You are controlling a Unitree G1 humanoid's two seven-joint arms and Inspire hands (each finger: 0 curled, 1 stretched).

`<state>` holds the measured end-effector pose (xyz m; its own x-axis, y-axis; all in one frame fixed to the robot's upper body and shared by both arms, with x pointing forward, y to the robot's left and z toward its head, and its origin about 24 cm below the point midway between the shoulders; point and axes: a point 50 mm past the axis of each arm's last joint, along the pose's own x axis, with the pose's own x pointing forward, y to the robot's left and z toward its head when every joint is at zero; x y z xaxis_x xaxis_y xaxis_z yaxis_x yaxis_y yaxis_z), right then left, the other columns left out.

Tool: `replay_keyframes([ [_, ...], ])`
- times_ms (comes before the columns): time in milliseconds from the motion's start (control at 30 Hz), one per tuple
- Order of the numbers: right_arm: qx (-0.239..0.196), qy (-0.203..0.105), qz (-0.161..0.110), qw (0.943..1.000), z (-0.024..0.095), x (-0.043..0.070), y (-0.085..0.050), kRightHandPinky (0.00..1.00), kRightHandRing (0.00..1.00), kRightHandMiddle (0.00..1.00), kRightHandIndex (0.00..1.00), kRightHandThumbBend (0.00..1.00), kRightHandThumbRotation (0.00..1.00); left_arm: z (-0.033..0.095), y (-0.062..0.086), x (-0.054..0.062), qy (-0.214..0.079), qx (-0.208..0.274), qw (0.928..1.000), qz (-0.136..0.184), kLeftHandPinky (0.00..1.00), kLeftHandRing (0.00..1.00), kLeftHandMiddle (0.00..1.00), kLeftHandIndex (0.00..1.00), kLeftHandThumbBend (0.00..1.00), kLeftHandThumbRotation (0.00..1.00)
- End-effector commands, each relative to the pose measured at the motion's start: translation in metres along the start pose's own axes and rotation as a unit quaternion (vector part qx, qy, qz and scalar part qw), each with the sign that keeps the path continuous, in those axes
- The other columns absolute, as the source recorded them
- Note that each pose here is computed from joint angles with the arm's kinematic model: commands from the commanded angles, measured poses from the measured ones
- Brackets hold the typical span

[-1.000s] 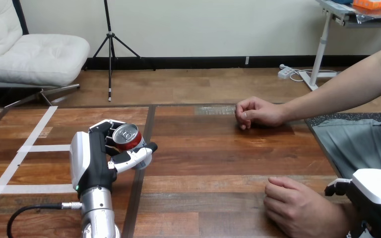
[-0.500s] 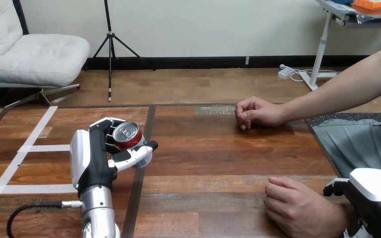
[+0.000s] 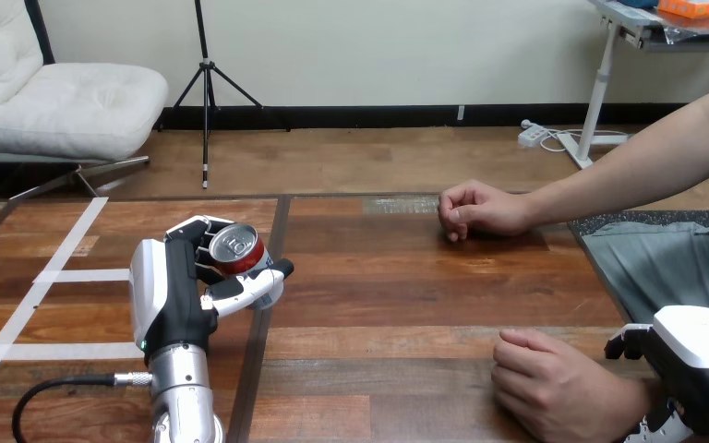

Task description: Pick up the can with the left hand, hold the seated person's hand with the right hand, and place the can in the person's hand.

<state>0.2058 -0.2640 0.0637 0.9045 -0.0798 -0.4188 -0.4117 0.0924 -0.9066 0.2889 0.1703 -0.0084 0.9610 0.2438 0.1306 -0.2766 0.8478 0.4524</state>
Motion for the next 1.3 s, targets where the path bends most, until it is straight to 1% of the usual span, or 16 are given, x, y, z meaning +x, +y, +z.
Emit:
replay_keyframes([
  [0,-0.015,0.0,-0.017,0.9997,0.0006,0.0069,-0.0061,0.69,0.77,0.79,0.76,0.89,0.0,0.028,0.0038,0.0151,-0.062,-0.023,0.9976,0.019,0.38,0.42,0.46,0.47,0.63,0.0],
  [233,-0.003,-0.003,-0.028,0.9996,0.0014,0.0099,-0.003,0.67,0.76,0.78,0.74,0.88,0.0,0.0278,0.0037,0.0145,-0.063,-0.025,0.9975,0.018,0.38,0.42,0.46,0.47,0.63,0.0],
  [267,-0.001,-0.005,-0.03,0.9995,0.0013,0.0104,-0.0024,0.64,0.74,0.76,0.73,0.88,0.0,0.0278,0.0037,0.0144,-0.063,-0.025,0.9975,0.017,0.38,0.42,0.46,0.48,0.63,0.0],
  [533,-0.001,-0.007,-0.046,0.9989,0.0017,0.0126,0.0009,0.55,0.67,0.71,0.7,0.89,0.0,0.0285,0.0044,0.0144,-0.064,-0.027,0.9974,0.018,0.38,0.42,0.45,0.48,0.63,0.0],
  [567,-0.001,-0.007,-0.047,0.9989,0.0019,0.0128,0.0012,0.51,0.64,0.69,0.69,0.89,0.0,0.0287,0.0045,0.0144,-0.064,-0.028,0.9974,0.018,0.38,0.42,0.45,0.48,0.63,0.0],
  [700,-0.001,-0.01,-0.05,0.9987,0.0024,0.0137,0.0025,0.44,0.57,0.65,0.67,0.89,0.0,0.0288,0.0049,0.0147,-0.065,-0.026,0.9974,0.019,0.38,0.42,0.45,0.47,0.63,0.0],
  [900,-0.006,-0.011,-0.042,0.999,0.0029,0.0157,0.0031,0.38,0.5,0.6,0.64,0.87,0.0,0.029,0.0055,0.0147,-0.065,-0.028,0.9973,0.019,0.38,0.42,0.45,0.47,0.63,0.0],
  [1133,0.0,-0.016,-0.03,0.9994,0.004,0.0162,0.0014,0.35,0.47,0.57,0.6,0.84,0.0,0.0291,0.0062,0.0142,-0.067,-0.027,0.9972,0.019,0.38,0.42,0.45,0.47,0.63,0.0],
  [1267,0.0,-0.016,-0.026,0.9995,0.0039,0.0165,0.0014,0.35,0.47,0.55,0.6,0.84,0.0,0.029,0.0066,0.0141,-0.067,-0.026,0.9972,0.018,0.38,0.42,0.45,0.47,0.63,0.0],
])
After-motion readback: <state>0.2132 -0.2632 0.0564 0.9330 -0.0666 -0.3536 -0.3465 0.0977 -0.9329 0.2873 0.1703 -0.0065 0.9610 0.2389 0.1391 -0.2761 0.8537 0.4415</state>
